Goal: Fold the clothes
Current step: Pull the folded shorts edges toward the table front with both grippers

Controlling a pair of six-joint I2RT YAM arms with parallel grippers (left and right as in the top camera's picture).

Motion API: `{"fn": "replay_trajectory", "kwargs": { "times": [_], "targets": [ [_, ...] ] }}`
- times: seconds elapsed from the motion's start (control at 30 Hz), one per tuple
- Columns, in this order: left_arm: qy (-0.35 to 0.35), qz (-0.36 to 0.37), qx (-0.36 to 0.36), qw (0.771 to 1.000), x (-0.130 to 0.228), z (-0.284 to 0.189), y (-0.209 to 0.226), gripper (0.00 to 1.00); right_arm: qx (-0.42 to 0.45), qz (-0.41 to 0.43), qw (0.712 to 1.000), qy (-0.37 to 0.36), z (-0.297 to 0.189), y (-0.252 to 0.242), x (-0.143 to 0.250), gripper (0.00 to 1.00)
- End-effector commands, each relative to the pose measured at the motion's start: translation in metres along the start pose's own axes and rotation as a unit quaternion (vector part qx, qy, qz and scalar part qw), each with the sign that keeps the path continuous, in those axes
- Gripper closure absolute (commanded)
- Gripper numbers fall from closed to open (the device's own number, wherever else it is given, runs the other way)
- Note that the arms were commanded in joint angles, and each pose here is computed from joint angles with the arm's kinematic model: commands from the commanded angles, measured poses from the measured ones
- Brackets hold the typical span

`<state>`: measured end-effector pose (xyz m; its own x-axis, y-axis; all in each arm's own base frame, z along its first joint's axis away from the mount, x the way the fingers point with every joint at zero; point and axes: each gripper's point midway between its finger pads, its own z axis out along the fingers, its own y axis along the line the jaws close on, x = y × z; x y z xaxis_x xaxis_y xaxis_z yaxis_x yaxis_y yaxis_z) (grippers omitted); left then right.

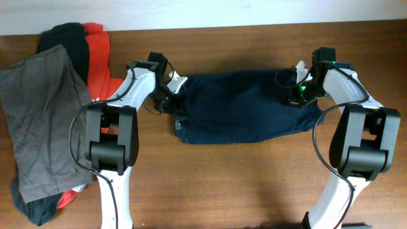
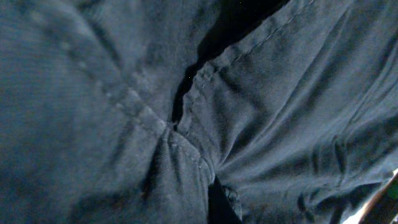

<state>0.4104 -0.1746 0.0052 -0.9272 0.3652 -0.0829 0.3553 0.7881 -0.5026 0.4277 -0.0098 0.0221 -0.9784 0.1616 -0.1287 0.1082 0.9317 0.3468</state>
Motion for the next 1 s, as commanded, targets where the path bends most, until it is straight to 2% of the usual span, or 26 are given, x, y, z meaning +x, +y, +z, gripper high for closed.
{"fn": "replay_trajectory", "kwargs": {
  "times": [0.0,0.17,0.27,0.37,0.43,0.47,0.5,0.53,0.57,0.77,0.97],
  "targets": [
    [0.018,-0.03,0.001,0.999,0.013,0.001,0.021,1.0,-0.015,0.002,1.0,0.006,0.003,0.004,0.003,0.96],
    [0.043,-0.091,-0.072,0.992,0.034,-0.044,0.073,1.0,-0.119,-0.011,0.993,-0.014,-0.024,0.049,-0.001,0.95],
    [0.058,-0.104,-0.146,0.982,0.04,-0.075,0.1,1.0,-0.186,-0.035,0.981,-0.03,-0.047,0.077,-0.002,0.69],
    [0.063,-0.098,-0.213,0.97,0.038,-0.098,0.116,1.0,-0.209,-0.061,0.975,-0.037,-0.05,0.085,-0.003,0.66],
    [0.056,-0.092,-0.232,0.967,0.032,-0.109,0.119,1.0,-0.207,-0.088,0.974,-0.038,-0.046,0.088,-0.002,0.66],
    [0.051,-0.088,-0.234,0.967,0.029,-0.112,0.119,1.0,-0.206,-0.102,0.972,-0.039,-0.043,0.089,-0.002,0.69],
    [0.048,-0.083,-0.235,0.967,0.027,-0.114,0.118,1.0,-0.206,-0.108,0.972,-0.039,-0.041,0.091,-0.002,0.77],
    [0.045,-0.079,-0.236,0.967,0.025,-0.115,0.118,1.0,-0.205,-0.116,0.971,-0.039,-0.037,0.092,-0.002,0.94],
    [0.042,-0.076,-0.239,0.967,0.023,-0.117,0.119,1.0,-0.201,-0.118,0.972,-0.036,-0.031,0.092,-0.003,0.96],
    [0.035,-0.079,-0.235,0.968,0.02,-0.117,0.118,1.0,-0.204,-0.124,0.971,-0.002,0.015,0.095,0.004,0.96],
    [0.025,-0.077,-0.226,0.971,0.015,-0.117,0.115,1.0,-0.2,-0.093,0.975,0.027,0.047,0.081,0.011,0.96]
  ]
}}
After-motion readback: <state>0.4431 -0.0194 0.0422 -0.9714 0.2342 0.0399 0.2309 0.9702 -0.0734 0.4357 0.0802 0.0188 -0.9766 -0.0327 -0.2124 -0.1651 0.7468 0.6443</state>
